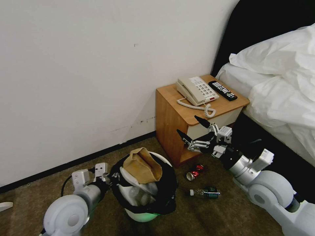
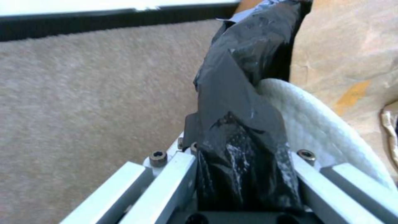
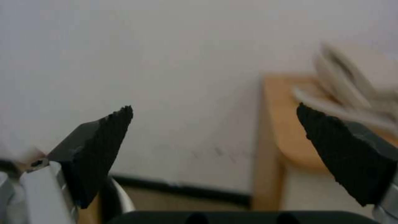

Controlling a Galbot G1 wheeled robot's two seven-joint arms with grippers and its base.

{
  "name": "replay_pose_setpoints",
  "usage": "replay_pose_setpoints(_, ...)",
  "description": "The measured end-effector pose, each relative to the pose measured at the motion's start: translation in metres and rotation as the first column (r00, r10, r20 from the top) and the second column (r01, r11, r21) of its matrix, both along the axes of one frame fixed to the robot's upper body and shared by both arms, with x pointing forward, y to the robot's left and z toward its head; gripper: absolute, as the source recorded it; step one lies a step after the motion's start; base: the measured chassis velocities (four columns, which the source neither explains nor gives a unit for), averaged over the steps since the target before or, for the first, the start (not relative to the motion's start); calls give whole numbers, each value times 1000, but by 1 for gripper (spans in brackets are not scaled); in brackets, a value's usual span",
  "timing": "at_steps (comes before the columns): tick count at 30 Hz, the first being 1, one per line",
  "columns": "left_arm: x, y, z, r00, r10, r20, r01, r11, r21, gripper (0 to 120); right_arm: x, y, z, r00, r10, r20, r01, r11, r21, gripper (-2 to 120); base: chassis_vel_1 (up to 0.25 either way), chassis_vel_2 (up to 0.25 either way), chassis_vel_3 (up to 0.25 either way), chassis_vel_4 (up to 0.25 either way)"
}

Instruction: Pick up the trash bin, then pick up the garbage from the floor and place it into the trash bin.

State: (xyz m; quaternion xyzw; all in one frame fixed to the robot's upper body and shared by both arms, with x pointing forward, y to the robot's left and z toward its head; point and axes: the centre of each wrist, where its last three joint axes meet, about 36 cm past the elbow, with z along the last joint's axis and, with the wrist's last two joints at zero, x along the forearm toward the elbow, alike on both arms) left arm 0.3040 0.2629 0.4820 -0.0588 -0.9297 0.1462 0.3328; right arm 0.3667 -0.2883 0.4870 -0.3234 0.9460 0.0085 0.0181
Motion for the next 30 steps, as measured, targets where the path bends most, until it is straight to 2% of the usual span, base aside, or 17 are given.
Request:
replay_pose_setpoints(10,-5,10,2,999,39,33,-39,999,25,4,13,-24,-33,985,-77,-154,51,984,-170,100,0,0,0,0)
replay_pose_setpoints(12,-5,10,2,998,44,46,-45,999,25,4,15,-37,-45,973,-91,-212,36,968,-249,100,0,0,0,0)
replay_pose_setpoints(19,-2,9,3,996,51,69,-53,998,27,4,14,-57,-62,943,-121,-311,-5,927,-375,100,0,0,0,0)
replay_pose_setpoints(21,-1,10,3,996,51,80,-53,998,28,4,16,-69,-63,923,-119,-367,-53,903,-427,100,0,0,0,0)
replay_pose_setpoints(24,1,9,3,995,50,84,-52,998,28,4,17,-76,-60,913,-111,-392,-84,890,-448,100,0,0,0,0)
replay_pose_setpoints(27,8,6,1,995,34,90,-36,999,23,4,26,-99,-40,866,-26,-499,-255,835,-487,100,0,0,0,0)
replay_pose_setpoints(30,10,5,1,995,30,91,-33,999,22,4,28,-104,-36,850,-7,-527,-295,822,-487,100,0,0,0,0)
